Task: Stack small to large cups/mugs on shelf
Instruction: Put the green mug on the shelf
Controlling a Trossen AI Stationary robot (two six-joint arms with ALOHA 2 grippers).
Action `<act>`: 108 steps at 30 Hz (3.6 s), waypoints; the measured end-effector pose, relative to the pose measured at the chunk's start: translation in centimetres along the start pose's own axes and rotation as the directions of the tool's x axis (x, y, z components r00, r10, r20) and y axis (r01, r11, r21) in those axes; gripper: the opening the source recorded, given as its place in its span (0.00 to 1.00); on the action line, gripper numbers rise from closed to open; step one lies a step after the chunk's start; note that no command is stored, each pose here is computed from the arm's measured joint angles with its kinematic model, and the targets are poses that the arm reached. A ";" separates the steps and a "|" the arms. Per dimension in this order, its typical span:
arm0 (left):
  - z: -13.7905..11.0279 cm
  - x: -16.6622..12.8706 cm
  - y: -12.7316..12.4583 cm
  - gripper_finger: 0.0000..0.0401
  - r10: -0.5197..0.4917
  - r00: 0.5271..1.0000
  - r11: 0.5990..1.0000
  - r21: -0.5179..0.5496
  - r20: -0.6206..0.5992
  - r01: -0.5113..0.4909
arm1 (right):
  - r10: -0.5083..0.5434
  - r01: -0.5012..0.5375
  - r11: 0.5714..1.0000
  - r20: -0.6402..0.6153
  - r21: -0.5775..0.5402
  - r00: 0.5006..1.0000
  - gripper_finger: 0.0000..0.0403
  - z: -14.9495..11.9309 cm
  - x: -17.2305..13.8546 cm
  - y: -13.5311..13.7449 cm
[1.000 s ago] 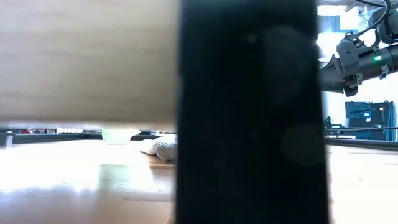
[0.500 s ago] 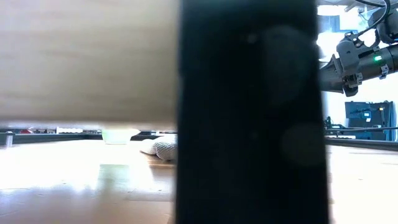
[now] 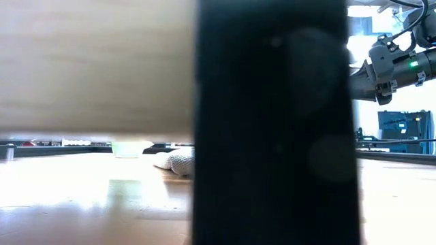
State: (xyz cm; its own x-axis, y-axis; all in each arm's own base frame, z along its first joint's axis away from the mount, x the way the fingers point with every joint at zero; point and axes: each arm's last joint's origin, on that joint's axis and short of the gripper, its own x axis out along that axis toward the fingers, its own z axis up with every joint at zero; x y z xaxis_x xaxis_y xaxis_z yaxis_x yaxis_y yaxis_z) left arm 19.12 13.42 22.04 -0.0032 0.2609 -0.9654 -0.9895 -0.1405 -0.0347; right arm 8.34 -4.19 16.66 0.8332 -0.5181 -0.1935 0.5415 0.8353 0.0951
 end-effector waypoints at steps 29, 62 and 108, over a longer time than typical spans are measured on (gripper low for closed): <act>-0.1 0.0 0.0 0.35 -0.014 0.999 1.000 -0.007 -0.029 0.014 | 0.025 -0.025 1.000 -0.005 0.000 1.000 0.65 0.0 0.0 0.1; -0.1 0.0 -0.1 0.02 -0.014 1.000 0.997 0.075 -0.028 0.016 | 0.025 -0.025 1.000 -0.005 -0.002 1.000 0.65 0.0 0.0 0.1; -0.5 -0.1 -0.3 0.01 -0.085 0.984 0.687 0.706 -0.157 0.172 | 0.024 -0.024 1.000 -0.005 -0.002 1.000 0.65 0.0 0.0 0.1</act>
State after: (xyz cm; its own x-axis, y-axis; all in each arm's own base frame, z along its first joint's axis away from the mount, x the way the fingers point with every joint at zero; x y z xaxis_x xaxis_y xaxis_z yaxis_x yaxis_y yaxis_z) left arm 19.49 13.00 22.07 0.1035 0.1188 -0.9875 -0.7826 0.6225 -0.0071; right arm 8.37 -4.13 16.64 0.8455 -0.4967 -0.1962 0.5209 0.8480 0.0981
